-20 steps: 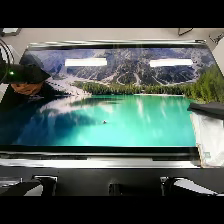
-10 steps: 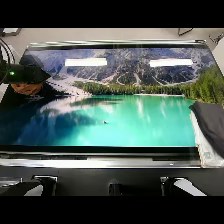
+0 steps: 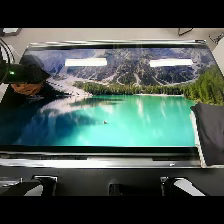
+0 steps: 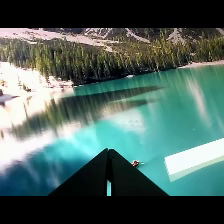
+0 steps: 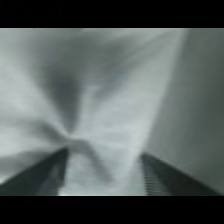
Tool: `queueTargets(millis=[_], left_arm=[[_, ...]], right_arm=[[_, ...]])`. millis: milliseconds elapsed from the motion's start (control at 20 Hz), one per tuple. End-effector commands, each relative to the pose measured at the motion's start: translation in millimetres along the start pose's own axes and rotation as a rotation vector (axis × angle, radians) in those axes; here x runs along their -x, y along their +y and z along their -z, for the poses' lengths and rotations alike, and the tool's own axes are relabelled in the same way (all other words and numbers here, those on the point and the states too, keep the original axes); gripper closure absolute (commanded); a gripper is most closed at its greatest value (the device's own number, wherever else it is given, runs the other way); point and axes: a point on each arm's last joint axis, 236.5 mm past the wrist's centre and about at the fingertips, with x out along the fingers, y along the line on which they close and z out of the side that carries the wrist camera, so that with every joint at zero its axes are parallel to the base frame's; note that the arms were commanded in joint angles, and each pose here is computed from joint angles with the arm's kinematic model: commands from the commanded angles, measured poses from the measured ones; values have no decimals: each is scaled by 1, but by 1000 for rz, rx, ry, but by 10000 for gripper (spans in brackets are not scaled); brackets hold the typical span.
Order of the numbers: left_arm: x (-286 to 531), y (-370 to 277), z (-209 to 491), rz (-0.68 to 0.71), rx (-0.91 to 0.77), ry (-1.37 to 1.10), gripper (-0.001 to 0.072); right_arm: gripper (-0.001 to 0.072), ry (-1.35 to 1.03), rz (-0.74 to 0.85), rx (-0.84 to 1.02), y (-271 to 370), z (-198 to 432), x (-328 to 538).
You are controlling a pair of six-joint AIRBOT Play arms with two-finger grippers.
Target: Fold the clothes and pants, and hang the long-sleeved shirts on hangers.
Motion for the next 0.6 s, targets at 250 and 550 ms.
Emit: queueTargets(millis=[250,550], left_arm=[[78,-22,-125,-45,-113,-493,676],[-29,93,-13,-398,18,42,514]], right_arm=[[40,-1055,-714,516,222,-72,357],[41,-410,-517,1003,342,118,181]])
